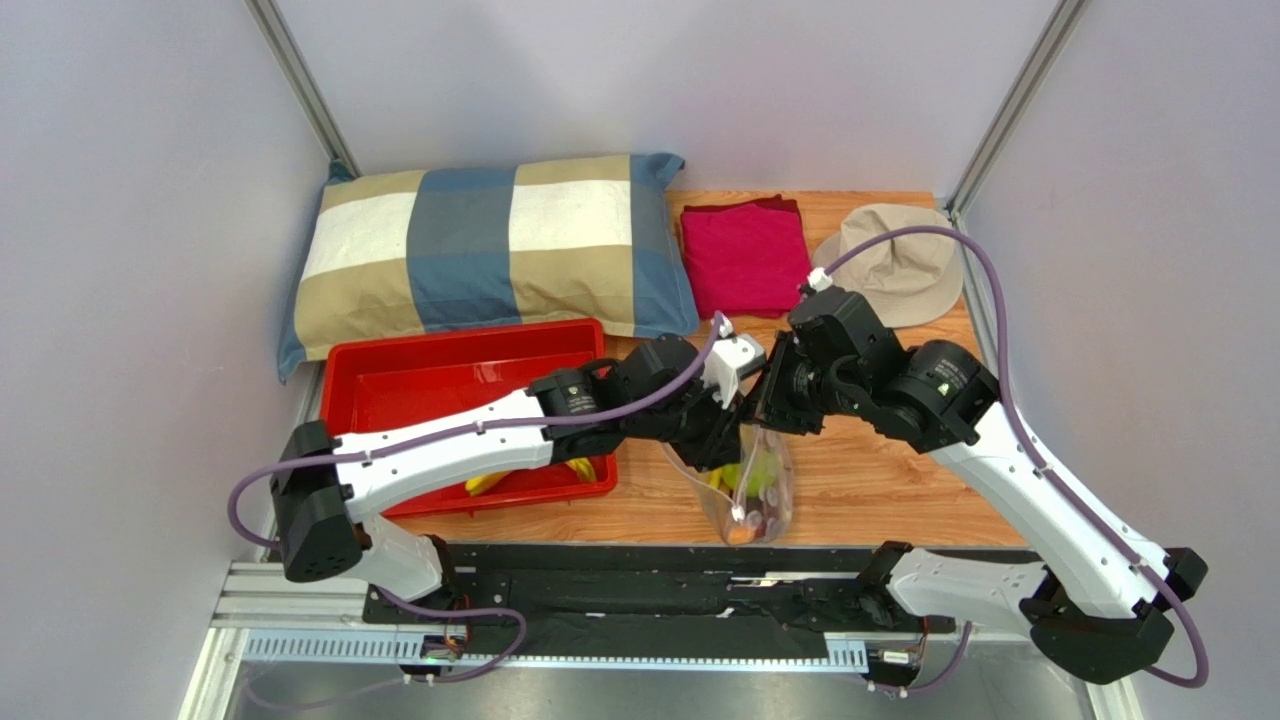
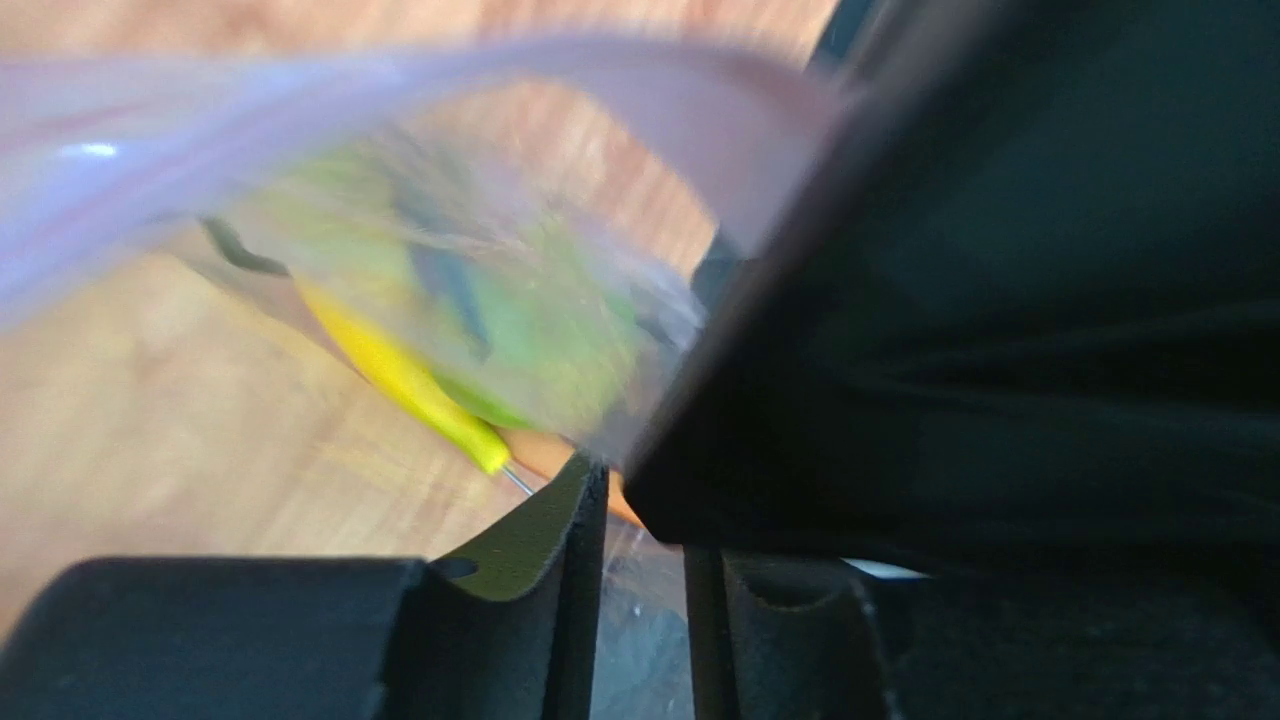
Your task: Open the zip-top bag and remove the fake food
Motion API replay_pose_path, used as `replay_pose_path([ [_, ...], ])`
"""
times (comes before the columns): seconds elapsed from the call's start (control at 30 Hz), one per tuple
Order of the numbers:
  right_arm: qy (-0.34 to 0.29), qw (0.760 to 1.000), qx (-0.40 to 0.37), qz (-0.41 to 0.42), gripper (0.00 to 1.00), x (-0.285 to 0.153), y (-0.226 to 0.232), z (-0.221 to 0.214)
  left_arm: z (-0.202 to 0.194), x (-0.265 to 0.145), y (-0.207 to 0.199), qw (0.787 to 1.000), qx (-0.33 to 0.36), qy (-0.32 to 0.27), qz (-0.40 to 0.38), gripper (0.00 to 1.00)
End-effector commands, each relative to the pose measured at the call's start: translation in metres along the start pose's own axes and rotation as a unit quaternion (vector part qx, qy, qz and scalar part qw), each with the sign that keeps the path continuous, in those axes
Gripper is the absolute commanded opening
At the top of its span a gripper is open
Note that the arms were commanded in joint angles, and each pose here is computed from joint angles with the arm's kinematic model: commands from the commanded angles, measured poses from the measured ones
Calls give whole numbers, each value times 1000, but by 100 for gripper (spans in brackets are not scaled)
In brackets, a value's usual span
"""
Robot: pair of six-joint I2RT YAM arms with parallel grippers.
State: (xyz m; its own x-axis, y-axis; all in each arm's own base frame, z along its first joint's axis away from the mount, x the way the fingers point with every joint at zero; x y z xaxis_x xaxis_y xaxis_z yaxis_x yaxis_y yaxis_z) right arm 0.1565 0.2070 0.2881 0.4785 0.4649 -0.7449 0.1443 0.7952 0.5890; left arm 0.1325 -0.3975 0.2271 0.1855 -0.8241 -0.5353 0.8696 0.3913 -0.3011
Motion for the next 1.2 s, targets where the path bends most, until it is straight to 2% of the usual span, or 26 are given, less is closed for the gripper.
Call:
replay_pose_path([
  [0.0,-22,1000,9,19,0,4,-7,-1,-27,24,-7,999,-12,21,-48,33],
  [0.13,-25,999,26,14,0,7,-24,-8,-29,38,-3,999,-16,5,-47,43],
  [0.17,-26,999,28,15,0,6,-25,-7,-29,41,0,999,-17,5,-38,49],
  [0.27,-23,999,30,14,0,3,-27,-9,-31,50,12,1000,-16,3,-7,52],
  [0.33,-25,999,30,2,0,-1,-31,-8,-30,56,13,1000,-9,2,-10,50],
  [0.4,-27,999,30,-1,0,-6,-31,-8,-28,59,11,1000,-9,2,-17,44],
  [0.57,-23,997,47,51,0,-17,-9,-6,-38,71,10,999,-15,6,-30,33],
  [0.77,-15,994,64,87,0,-25,7,-6,-47,77,12,1000,-7,9,-17,34],
  [0.8,-10,994,67,89,0,-23,6,-9,-49,78,10,1000,-4,7,-19,36],
  [0.83,-8,993,72,89,0,-23,6,-9,-50,79,14,1000,-6,7,-5,45],
  [0.9,1,994,77,83,0,-20,-1,-15,-52,83,14,1000,-6,11,-4,52],
  [0.93,2,994,79,82,0,-19,-3,-16,-54,85,15,1000,-7,14,5,61],
  [1.0,4,993,87,79,0,-19,-10,-20,-57,90,14,1000,-8,20,4,62],
  [1.03,4,993,90,77,0,-18,-13,-21,-59,91,12,1000,-7,21,6,68],
  [1.07,4,993,94,76,0,-19,-15,-22,-61,92,12,1000,-6,23,7,70],
  [1.1,3,993,97,74,0,-19,-19,-24,-64,96,14,999,-7,27,17,80],
  [1.17,6,992,101,71,0,-17,-24,-27,-69,100,14,999,-13,34,24,83],
])
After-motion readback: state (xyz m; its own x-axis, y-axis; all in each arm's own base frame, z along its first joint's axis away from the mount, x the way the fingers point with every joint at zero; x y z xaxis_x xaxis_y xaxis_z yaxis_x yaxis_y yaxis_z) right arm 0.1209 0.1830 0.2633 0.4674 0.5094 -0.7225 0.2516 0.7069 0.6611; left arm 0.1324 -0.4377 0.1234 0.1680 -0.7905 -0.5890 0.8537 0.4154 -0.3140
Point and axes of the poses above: each gripper's point midway between its finger pads, its own x axis out along the fingers, its own y axis along the line the jaws close on, z = x × y, the point moved 1 cm from there along -x, back along the fingers, and after that the axes turned 5 degrees about x, right-handed, at the moved point
